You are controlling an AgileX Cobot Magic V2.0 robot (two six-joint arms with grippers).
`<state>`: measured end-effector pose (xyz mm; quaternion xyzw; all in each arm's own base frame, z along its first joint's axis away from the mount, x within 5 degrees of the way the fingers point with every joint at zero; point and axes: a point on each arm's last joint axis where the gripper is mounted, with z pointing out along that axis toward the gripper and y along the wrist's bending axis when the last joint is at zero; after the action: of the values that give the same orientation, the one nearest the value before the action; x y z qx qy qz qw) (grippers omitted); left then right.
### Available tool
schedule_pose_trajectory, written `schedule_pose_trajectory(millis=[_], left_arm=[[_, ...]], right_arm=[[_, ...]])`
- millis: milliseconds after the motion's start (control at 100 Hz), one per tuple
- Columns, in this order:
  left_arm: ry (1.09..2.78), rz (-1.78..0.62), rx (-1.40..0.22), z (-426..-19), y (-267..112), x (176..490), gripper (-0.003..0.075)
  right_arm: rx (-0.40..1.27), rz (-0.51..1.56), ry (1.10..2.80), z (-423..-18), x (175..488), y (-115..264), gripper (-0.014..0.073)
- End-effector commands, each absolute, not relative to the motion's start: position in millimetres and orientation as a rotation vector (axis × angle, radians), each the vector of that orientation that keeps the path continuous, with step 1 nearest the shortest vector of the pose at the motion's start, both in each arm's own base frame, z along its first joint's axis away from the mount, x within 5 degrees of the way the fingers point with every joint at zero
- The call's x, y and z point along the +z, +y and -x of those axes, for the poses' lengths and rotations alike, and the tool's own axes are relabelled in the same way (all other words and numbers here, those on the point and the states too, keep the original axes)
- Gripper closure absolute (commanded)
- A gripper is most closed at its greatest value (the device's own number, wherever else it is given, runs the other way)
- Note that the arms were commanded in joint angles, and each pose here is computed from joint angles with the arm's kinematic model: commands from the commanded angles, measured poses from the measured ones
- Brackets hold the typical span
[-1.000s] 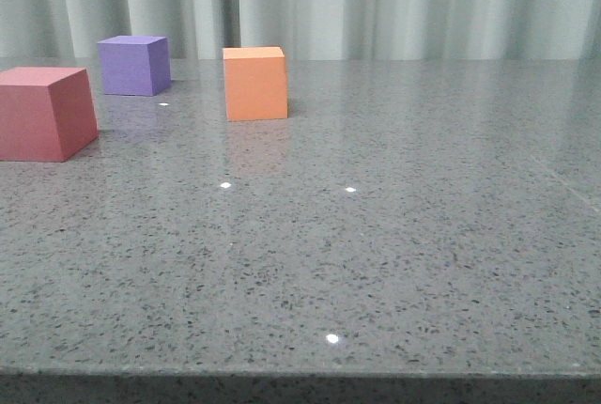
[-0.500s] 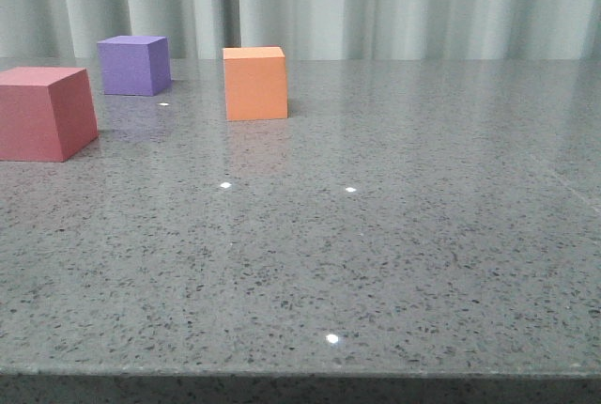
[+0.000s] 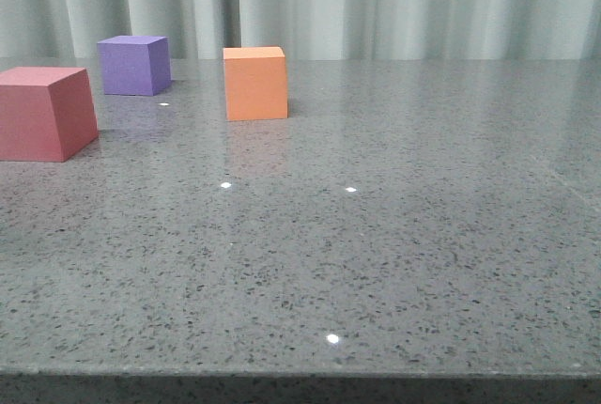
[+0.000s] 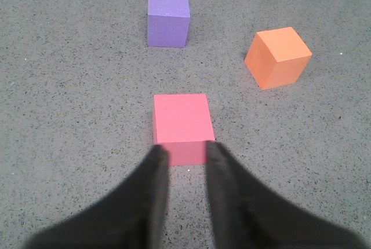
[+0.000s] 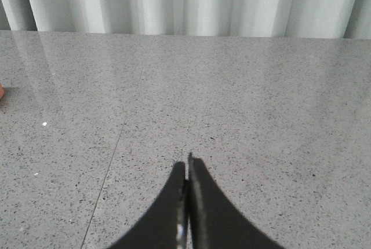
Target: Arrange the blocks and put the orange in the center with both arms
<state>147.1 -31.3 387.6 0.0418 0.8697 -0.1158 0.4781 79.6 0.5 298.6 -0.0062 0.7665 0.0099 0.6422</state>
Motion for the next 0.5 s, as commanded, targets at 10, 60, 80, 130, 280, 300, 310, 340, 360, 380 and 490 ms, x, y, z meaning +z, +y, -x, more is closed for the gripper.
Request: schedule_pose_trajectory(millis=[10, 60, 80, 130, 280, 300, 310, 340, 360, 380, 490], left_arm=[[2.025, -0.082, -0.305, -148.7, -31.5, 403.7, 0.0294], [2.022, -0.081, -0.304, -148.9, -31.5, 403.4, 0.0155], [2.022, -0.082, -0.302, -149.0, -31.4, 403.5, 0.0125], [2.02, -0.081, -0.302, -149.1, -31.4, 403.6, 0.0032], [2.01, -0.08, -0.302, -149.5, -31.3, 404.4, 0.0055], [2.005, -0.079, -0.302, -149.7, -31.2, 404.8, 0.0064], [2.003, -0.078, -0.302, -149.8, -31.2, 405.0, 0.0066], [1.994, -0.077, -0.301, -150.1, -31.1, 405.7, 0.0079], [1.988, -0.075, -0.301, -150.4, -31.0, 406.2, 0.0084], [1.985, -0.075, -0.301, -150.5, -31.0, 406.5, 0.0091], [1.969, -0.068, -0.312, -151.0, -31.4, 407.9, 0.0124]], right_arm=[[0.033, 0.031, 1.669, -81.2, 312.0, 2.2, 0.0664], [0.033, 0.031, 1.669, -81.2, 312.0, 2.2, 0.0664], [0.033, 0.031, 1.669, -81.2, 312.0, 2.2, 0.0664], [0.033, 0.031, 1.669, -81.2, 312.0, 2.2, 0.0664], [0.033, 0.031, 1.669, -81.2, 312.0, 2.2, 0.0664], [0.033, 0.031, 1.669, -81.2, 312.0, 2.2, 0.0664], [0.033, 0.031, 1.669, -81.2, 312.0, 2.2, 0.0664], [0.033, 0.031, 1.669, -81.2, 312.0, 2.2, 0.0664], [0.033, 0.031, 1.669, -81.2, 312.0, 2.2, 0.0664], [0.033, 0.031, 1.669, -81.2, 312.0, 2.2, 0.0664], [0.033, 0.031, 1.669, -81.2, 312.0, 2.2, 0.0664]])
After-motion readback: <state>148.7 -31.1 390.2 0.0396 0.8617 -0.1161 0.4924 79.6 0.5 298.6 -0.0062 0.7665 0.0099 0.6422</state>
